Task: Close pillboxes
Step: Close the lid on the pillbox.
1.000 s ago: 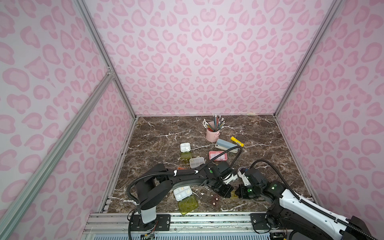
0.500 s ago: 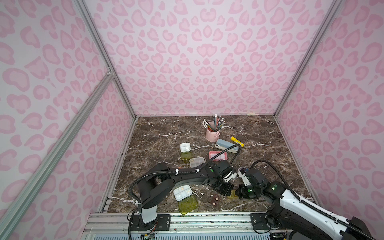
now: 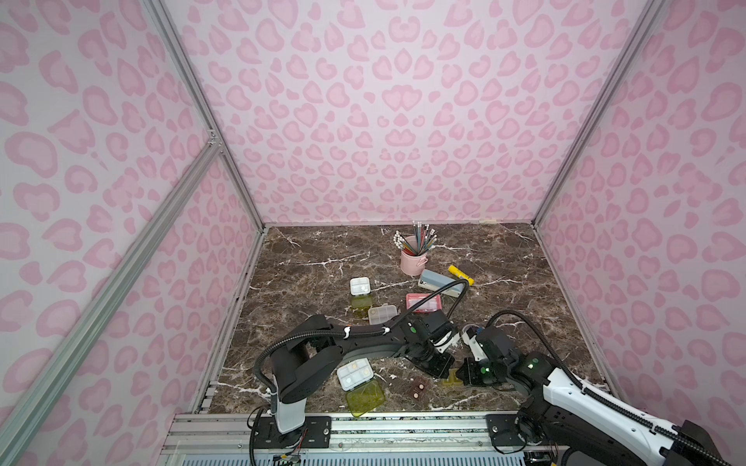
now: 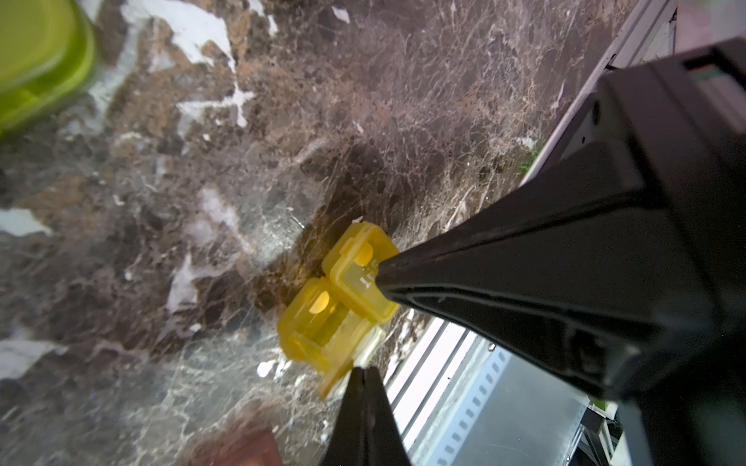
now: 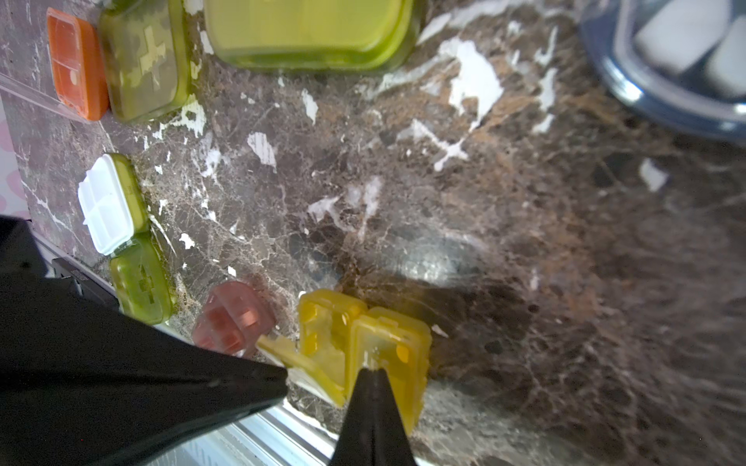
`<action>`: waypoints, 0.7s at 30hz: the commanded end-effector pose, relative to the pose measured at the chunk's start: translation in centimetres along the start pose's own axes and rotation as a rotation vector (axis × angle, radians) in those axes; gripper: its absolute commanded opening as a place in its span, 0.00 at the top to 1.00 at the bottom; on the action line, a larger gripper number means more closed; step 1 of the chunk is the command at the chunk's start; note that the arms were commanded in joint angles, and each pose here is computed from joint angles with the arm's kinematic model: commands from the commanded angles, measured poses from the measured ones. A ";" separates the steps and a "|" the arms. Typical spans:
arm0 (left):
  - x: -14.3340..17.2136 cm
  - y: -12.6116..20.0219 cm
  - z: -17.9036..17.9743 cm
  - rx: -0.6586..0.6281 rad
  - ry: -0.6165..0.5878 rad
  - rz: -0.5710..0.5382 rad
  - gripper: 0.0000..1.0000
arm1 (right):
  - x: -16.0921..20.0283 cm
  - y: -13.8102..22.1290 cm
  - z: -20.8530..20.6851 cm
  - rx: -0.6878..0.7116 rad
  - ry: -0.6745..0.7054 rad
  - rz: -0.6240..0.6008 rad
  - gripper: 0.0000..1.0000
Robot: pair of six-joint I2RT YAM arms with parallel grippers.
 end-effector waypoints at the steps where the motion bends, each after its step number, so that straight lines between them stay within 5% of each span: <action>1: -0.5 -0.1 0.1 -0.004 0.001 -0.016 0.97 | 0.3 -0.2 -1.0 0.038 -0.010 0.007 1.00; 21: -0.3 -0.9 0.4 -0.003 0.020 0.002 0.97 | 0.4 -0.2 -0.9 0.029 -0.011 0.008 1.00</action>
Point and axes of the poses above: each gripper's point midway between its finger pads, its own y axis back along the fingers, its own z axis along the line the jaws close on, x = y × z, the point moved 1 cm from there along y, back along the fingers, and after that the axes turned 13 degrees about -y, right-handed, at the moved point
